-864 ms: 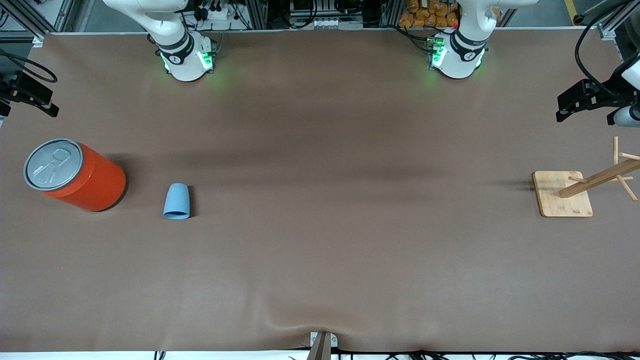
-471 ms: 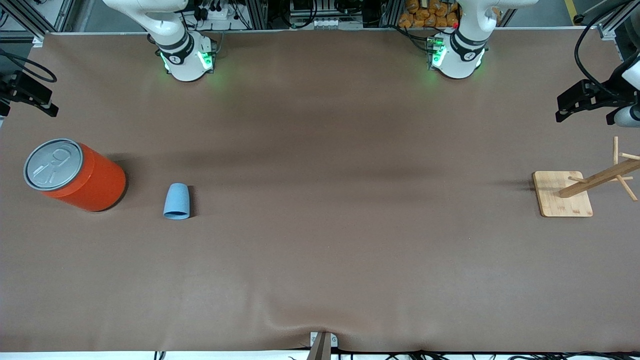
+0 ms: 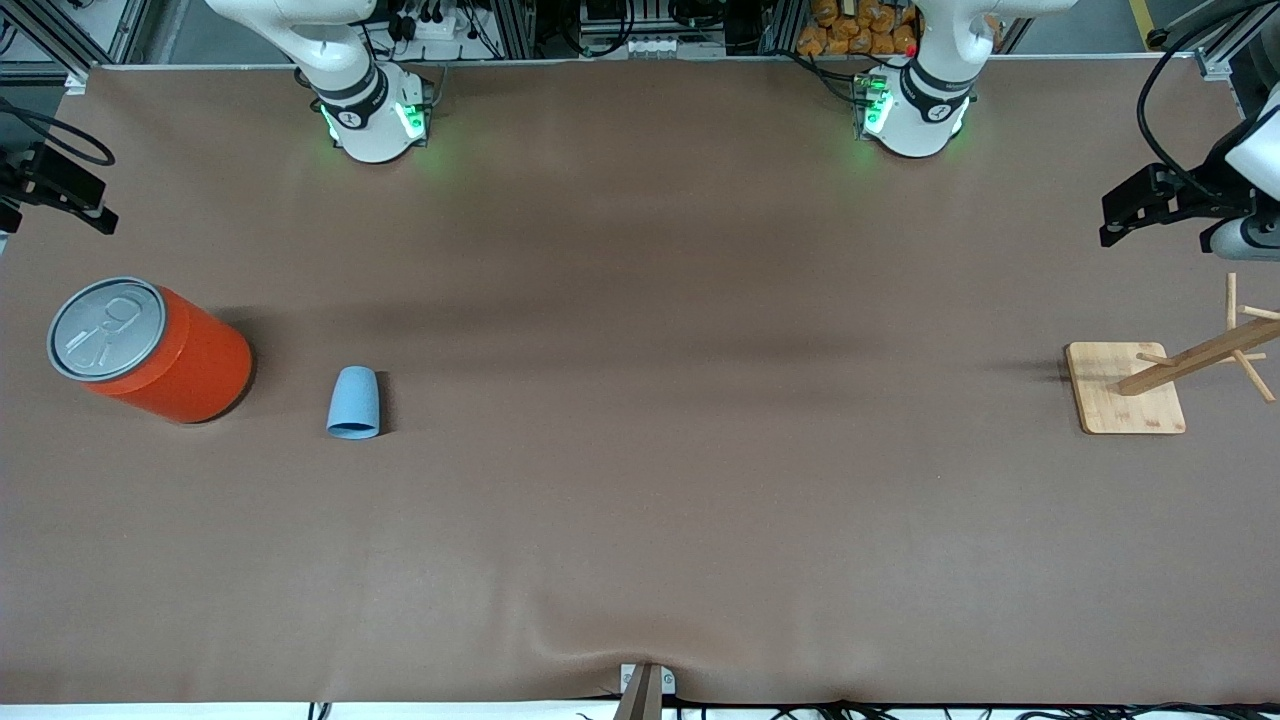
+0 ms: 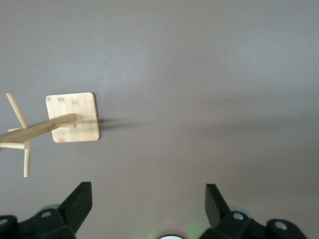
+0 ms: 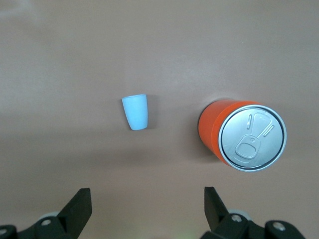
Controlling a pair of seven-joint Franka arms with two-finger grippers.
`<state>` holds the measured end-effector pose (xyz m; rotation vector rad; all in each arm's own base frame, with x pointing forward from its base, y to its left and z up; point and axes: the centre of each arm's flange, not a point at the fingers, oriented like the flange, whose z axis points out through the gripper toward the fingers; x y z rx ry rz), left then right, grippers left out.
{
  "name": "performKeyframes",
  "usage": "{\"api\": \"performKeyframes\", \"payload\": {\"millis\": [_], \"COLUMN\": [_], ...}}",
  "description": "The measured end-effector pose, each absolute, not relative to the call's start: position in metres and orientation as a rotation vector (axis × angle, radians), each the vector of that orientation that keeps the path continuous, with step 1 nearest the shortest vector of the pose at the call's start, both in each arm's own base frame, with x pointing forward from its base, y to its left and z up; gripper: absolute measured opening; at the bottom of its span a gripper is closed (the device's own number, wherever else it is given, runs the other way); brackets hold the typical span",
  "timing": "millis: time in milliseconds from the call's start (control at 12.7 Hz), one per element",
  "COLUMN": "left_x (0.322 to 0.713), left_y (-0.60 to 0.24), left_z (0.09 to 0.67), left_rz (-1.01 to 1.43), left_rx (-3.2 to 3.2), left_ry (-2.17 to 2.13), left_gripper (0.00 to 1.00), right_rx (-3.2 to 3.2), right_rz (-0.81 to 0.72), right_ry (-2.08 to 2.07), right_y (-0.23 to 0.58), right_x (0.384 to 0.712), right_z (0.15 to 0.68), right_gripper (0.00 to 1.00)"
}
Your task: Flip cup
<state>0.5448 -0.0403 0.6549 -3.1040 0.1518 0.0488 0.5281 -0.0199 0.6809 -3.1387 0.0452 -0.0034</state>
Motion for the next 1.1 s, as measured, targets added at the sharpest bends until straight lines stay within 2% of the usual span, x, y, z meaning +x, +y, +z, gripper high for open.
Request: {"api": "performKeyframes", "payload": {"millis": [236, 628, 864, 1099], "left_x": [0.547, 0.547, 0.547, 0.547], "left_y": [-0.042, -0.043, -0.044, -0.044], "left_z": [0.651, 0.651, 0.651, 0.651], "left_rz": [0.058, 0.060, 0.060, 0.059], "left_rx": [-3.103, -3.103, -3.103, -3.103], "left_ry": [0.157, 0.159, 0.160, 0.162], "left_gripper": [1.00, 1.00, 1.00, 1.00], "right_rx": [-3.137, -3.123, -3.120, -3.091], "right_rz": [0.080, 0.325, 0.360, 0.370], "right_ry": [0.046, 0.048, 0.048, 0.055], "right_y": [-0.021, -0.024, -0.025, -0.022], "right_x": [0.544, 0.590, 0.609, 0.612], "right_z": [0.653, 0.557, 0.512, 0.463], "right_gripper": [1.00, 1.00, 1.00, 1.00]}}
